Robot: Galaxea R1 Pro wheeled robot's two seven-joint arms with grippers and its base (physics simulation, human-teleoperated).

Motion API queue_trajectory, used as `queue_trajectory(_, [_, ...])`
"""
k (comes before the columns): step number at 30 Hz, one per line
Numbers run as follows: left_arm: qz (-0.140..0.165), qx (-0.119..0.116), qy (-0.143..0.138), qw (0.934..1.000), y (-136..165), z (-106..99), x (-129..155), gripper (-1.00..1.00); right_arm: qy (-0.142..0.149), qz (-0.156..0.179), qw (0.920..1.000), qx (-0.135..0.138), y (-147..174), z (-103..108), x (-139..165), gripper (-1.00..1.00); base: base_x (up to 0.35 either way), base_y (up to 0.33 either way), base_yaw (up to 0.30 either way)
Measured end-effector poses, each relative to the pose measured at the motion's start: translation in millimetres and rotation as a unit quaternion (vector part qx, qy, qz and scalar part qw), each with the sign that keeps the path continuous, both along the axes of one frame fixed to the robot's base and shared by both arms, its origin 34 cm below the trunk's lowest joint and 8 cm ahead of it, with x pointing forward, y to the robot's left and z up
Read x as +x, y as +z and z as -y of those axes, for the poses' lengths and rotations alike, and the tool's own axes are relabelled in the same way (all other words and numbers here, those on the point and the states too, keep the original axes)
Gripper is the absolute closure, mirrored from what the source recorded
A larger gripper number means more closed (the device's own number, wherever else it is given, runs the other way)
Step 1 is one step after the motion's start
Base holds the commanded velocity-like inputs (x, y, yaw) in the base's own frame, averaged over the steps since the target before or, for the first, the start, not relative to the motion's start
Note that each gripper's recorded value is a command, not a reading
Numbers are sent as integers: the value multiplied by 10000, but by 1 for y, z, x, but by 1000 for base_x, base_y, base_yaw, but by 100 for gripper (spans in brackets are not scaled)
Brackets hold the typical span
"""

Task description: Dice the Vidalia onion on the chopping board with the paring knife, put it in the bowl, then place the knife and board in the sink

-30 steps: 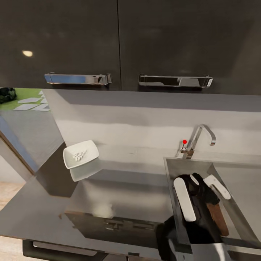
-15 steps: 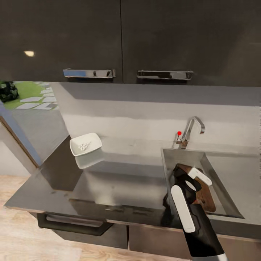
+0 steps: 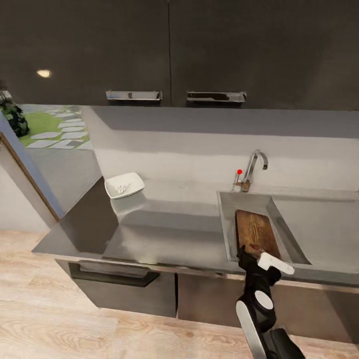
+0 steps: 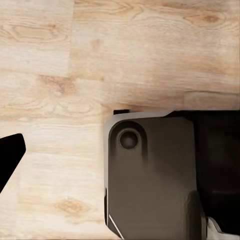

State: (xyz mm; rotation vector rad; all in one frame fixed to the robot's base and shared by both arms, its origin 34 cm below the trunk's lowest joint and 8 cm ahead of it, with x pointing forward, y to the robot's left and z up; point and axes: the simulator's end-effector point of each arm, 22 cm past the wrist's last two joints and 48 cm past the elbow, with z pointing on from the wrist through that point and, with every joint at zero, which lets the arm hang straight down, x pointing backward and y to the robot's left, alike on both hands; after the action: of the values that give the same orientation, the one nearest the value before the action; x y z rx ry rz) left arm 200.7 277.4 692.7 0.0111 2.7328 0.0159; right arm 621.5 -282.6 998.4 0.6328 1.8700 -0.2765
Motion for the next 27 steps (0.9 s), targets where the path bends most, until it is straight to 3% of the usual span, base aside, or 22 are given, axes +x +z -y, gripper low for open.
queue_trajectory(5, [-2, 0, -1, 10000, 0, 0, 0, -100, 223, 62, 9990, -381, -22, -2, -45, -100, -337, 0, 0])
queue_trajectory(8, [0, 0, 0, 10000, 0, 0, 0, -100, 848, 180, 9937, -709, -39, -10, -86, -100, -337, 0, 0])
queue_trajectory(12, [4, 1, -3, 10000, 0, 0, 0, -100, 1402, -391, 9872, -658, -93, -38, -121, -100, -319, 0, 0])
queue_trajectory(14, [2, 0, -1, 10000, 0, 0, 0, -100, 1626, -889, 9798, -747, -135, -43, -147, -100, -228, 0, 0])
queue_trajectory(16, [0, -1, 1, 10000, 0, 0, 0, -100, 1818, -1169, 9733, -777, -165, -44, -167, -100, -121, 0, 0])
queue_trajectory(17, [-1, -1, 2, 10000, 0, 0, 0, -100, 2040, -1298, 9675, -736, -184, -49, -179, -100, -34, 0, 0])
queue_trajectory(18, [0, -1, 4, 10000, 0, 0, 0, -100, 2398, -1532, 9564, -652, -213, -55, -201, -100, -21, 0, 0])
queue_trajectory(22, [4, -1, 4, 10000, 0, 0, 0, -100, 2950, -1969, 9337, -491, -262, -59, -249, -100, -7, 0, 0])
queue_trajectory(27, [19, 5, 27, 10000, 1, -1, 1, -100, 2997, -2310, 9241, -535, -291, -43, -292, -100, 0, 0, 0])
